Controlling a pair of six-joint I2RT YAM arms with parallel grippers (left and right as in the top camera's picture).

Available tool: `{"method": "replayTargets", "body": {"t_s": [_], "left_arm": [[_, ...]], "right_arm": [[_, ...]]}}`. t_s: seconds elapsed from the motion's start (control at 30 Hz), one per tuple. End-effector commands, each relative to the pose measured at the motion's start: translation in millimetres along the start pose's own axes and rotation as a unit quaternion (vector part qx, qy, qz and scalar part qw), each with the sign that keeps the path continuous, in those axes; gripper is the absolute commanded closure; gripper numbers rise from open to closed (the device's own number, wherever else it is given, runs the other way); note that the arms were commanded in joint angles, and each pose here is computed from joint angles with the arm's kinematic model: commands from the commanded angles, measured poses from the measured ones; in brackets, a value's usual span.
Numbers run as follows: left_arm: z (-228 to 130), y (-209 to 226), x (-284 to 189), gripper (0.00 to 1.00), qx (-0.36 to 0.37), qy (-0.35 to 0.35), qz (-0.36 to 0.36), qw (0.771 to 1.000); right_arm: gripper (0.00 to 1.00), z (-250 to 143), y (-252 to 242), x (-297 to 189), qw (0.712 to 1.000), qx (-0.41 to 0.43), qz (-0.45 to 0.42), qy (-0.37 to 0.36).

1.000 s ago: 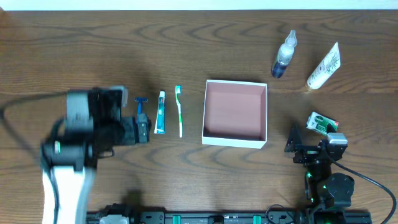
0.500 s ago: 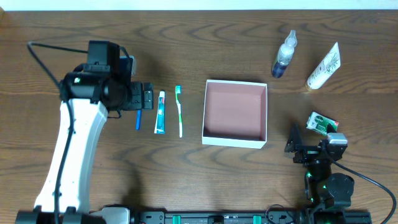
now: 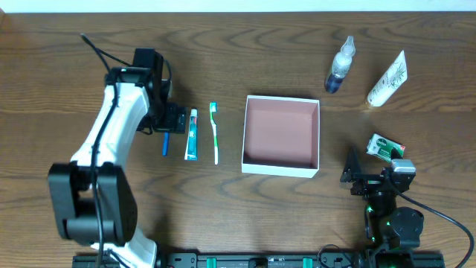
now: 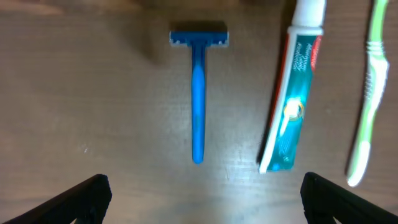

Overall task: Pack container
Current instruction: 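Move left gripper to the blue razor and grasp its handle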

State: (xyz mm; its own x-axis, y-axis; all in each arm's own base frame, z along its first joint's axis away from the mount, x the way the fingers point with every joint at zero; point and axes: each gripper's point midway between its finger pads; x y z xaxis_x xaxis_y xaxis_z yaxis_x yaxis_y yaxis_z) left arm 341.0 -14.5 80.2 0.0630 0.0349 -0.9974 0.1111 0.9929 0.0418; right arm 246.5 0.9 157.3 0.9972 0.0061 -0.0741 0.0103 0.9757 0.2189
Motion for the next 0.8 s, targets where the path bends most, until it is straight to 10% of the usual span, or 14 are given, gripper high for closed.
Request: {"method": "replayTargets", "body": {"t_s": [0.0, 0.77], "left_arm": [[8, 4, 9, 0.02, 0.004, 0.0, 0.009, 1.0], [-12, 35, 88, 0.02, -0.053, 0.098, -0.008, 0.994]], "right_arm": [[0.01, 0, -1, 0, 1.0, -0.005, -0.001, 0.0], [0.01, 0, -1, 0, 1.0, -0.005, -0.001, 0.0]]}}
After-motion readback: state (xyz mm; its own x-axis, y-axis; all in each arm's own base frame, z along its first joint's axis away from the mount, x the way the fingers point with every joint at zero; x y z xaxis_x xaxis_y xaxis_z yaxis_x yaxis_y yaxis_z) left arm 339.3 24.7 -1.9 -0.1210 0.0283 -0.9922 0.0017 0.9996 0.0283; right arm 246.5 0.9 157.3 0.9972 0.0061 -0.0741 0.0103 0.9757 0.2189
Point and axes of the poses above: each gripper's point midway between its finger pads, its own x axis out along the fingers, its own y axis along the line the jaws close on, z = x × y, and after that the axes turned 4 degrees about x, right-handed
